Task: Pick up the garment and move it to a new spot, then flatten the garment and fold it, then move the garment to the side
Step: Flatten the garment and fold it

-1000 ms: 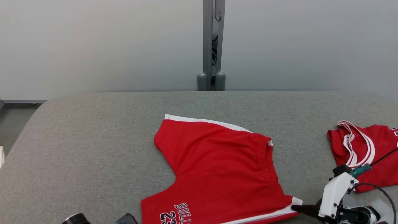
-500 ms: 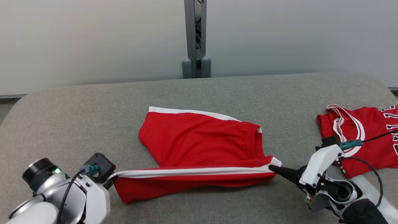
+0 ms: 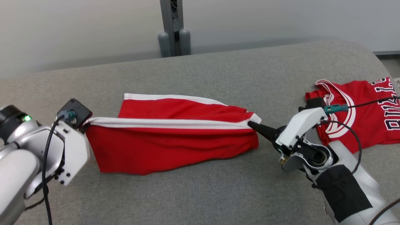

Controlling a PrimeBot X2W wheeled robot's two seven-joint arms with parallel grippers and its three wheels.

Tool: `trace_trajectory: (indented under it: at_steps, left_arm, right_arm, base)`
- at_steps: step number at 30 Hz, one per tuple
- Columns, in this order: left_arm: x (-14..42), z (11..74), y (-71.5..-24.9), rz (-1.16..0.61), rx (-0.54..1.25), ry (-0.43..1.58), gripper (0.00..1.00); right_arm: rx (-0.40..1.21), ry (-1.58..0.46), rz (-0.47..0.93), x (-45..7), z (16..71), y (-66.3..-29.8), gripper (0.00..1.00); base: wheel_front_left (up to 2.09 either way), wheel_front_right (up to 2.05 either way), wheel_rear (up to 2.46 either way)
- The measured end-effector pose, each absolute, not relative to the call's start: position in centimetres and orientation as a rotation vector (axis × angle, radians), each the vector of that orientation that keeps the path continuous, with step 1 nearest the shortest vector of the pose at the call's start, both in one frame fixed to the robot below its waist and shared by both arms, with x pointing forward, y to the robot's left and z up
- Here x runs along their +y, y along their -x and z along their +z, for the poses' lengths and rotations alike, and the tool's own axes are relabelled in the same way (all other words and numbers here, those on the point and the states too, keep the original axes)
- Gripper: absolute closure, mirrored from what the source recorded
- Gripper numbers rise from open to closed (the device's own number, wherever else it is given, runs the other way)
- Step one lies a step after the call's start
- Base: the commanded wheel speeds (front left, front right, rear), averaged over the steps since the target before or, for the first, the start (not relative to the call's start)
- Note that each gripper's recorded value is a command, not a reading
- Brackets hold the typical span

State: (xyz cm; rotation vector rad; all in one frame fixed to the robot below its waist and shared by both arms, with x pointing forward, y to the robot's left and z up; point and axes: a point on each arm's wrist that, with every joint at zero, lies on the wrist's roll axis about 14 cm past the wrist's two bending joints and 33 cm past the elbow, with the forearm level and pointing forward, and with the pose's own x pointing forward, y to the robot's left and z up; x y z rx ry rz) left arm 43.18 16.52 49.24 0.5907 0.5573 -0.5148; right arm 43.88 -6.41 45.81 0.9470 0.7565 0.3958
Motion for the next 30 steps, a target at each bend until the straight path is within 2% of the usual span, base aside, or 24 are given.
trace_trajectory:
  at_steps: [11, 20, 30]
  left_arm:
    - [14.8, 47.0, -49.4, -0.534, 0.56, -0.634, 1.0]
    - [14.1, 44.4, -53.6, -0.524, 0.568, -0.637, 1.0]
    - [13.1, 41.5, -55.4, -0.54, 0.598, -0.617, 1.0]
  right_arm:
    - [0.705, -1.017, 0.307, -7.9, 45.2, -47.3, 1.0]
    - [0.709, -1.103, 0.291, -7.0, 44.0, -48.3, 1.0]
    - [0.719, -1.122, 0.245, -6.7, 42.6, -49.5, 1.0]
  base:
    - [0.0, 0.0, 0.0]
    - [0.0, 0.0, 0.0]
    - [0.0, 0.0, 0.0]
